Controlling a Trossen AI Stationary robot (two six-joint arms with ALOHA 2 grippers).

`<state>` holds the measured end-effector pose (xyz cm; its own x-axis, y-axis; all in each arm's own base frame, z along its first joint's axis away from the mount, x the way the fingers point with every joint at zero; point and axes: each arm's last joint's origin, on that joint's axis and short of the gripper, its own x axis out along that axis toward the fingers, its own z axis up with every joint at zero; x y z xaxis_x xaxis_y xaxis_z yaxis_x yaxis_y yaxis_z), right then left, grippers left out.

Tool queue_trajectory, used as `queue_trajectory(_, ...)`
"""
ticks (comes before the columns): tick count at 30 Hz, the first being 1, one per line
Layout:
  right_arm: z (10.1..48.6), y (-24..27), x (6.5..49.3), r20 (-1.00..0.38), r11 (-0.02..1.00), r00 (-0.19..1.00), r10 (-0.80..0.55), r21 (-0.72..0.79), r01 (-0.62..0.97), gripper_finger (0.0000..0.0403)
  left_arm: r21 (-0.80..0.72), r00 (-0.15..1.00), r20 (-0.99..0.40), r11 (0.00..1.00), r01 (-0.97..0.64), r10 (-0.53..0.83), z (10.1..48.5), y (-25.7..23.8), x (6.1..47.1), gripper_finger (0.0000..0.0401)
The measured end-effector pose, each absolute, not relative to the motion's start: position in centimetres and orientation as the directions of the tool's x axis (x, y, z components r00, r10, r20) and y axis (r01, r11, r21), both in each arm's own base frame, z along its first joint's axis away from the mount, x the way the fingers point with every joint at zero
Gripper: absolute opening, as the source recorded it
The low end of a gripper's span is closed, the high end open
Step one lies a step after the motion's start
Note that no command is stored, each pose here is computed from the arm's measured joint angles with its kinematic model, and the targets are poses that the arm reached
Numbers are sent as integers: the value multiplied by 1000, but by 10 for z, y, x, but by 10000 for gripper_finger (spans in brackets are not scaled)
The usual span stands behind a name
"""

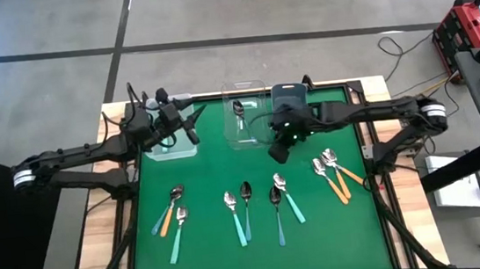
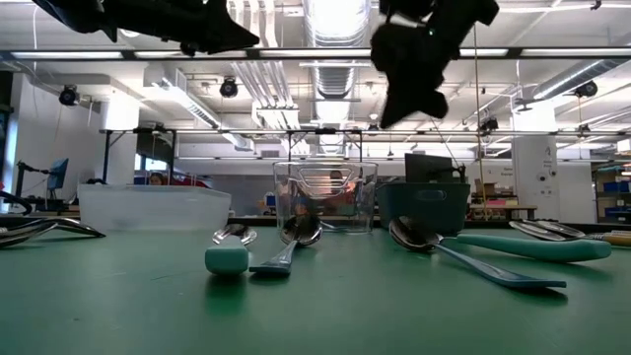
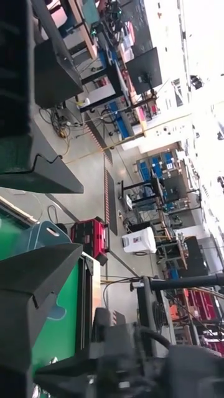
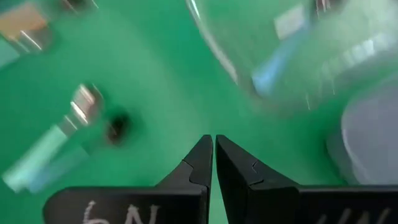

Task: Sort silverware by color (type)
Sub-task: Put the yellow spoon into the blue bin

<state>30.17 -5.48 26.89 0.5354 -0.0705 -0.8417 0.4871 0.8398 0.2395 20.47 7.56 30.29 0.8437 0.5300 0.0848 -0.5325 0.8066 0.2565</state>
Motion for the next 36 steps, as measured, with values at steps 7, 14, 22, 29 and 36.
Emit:
queue_trajectory(7, 248, -49, 306, -980, 810, 200, 11, 126, 573, 13, 256, 844, 86, 807, -533, 530, 306, 74, 200, 123)
queue_trajectory(14, 233, -26, 297, -987, 794, 61, 147, 155, 588, 13, 255, 843, 88, 807, -533, 530, 310, 71, 192, 123)
queue_trajectory(22, 217, 11, 266, -986, 741, -35, 162, 98, 664, 13, 255, 845, 72, 809, -529, 530, 310, 70, 189, 123)
queue_trajectory(29, 189, 26, 224, -978, 696, -154, 144, -11, 718, 13, 243, 846, 65, 814, -528, 529, 310, 70, 188, 123)
queue_trajectory(36, 173, 24, 204, -977, 671, -161, 142, -24, 741, 13, 235, 855, 70, 825, -514, 513, 313, 67, 182, 123)
